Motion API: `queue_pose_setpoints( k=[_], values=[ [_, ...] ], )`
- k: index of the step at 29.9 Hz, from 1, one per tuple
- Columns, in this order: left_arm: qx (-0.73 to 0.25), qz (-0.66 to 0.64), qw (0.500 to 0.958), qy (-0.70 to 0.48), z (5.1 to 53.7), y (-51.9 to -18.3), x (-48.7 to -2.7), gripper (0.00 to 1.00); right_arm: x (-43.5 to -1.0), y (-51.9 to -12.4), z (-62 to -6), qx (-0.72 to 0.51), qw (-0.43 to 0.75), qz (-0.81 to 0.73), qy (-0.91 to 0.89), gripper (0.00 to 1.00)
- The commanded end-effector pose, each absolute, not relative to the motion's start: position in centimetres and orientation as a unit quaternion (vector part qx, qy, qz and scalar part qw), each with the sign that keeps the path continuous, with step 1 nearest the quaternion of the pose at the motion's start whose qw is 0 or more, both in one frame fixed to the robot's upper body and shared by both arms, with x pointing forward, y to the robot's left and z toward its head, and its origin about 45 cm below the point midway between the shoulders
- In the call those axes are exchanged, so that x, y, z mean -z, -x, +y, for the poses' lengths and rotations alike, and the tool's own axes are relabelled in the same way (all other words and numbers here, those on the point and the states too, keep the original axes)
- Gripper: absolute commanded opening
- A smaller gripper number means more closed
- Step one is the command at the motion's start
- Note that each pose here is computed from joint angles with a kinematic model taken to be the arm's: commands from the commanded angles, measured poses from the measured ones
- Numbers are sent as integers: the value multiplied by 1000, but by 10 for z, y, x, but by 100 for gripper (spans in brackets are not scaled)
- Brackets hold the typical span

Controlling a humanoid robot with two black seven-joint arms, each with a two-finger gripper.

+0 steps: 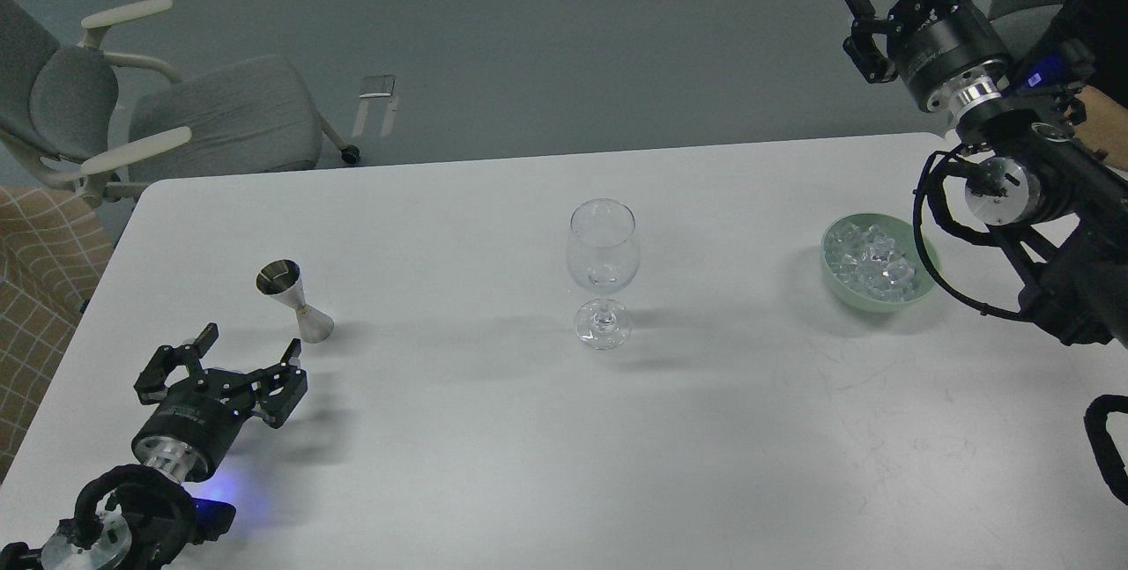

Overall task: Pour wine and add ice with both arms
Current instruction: 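Lower the left gripper to the metal jigger and grasp it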

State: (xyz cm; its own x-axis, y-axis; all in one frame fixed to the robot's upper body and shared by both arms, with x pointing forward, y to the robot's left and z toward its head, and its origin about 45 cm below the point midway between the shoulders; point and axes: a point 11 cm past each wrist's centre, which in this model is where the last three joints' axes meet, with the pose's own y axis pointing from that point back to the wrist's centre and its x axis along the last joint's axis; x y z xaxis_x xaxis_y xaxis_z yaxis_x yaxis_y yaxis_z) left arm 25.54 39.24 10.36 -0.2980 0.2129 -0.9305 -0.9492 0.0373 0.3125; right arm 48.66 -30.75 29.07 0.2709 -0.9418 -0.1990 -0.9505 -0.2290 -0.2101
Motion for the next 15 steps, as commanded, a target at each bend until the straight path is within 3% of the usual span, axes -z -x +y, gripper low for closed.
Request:
queue_pose_setpoints(
  k=[1, 15],
  values=[
    [-599, 540, 479, 347, 389, -263, -99, 99, -290, -486, -307, -15, 145, 604, 784, 100],
    [-595, 539, 497, 329, 378, -286, -100, 99, -286, -486, -303, -15, 135, 600, 788, 100]
  ],
)
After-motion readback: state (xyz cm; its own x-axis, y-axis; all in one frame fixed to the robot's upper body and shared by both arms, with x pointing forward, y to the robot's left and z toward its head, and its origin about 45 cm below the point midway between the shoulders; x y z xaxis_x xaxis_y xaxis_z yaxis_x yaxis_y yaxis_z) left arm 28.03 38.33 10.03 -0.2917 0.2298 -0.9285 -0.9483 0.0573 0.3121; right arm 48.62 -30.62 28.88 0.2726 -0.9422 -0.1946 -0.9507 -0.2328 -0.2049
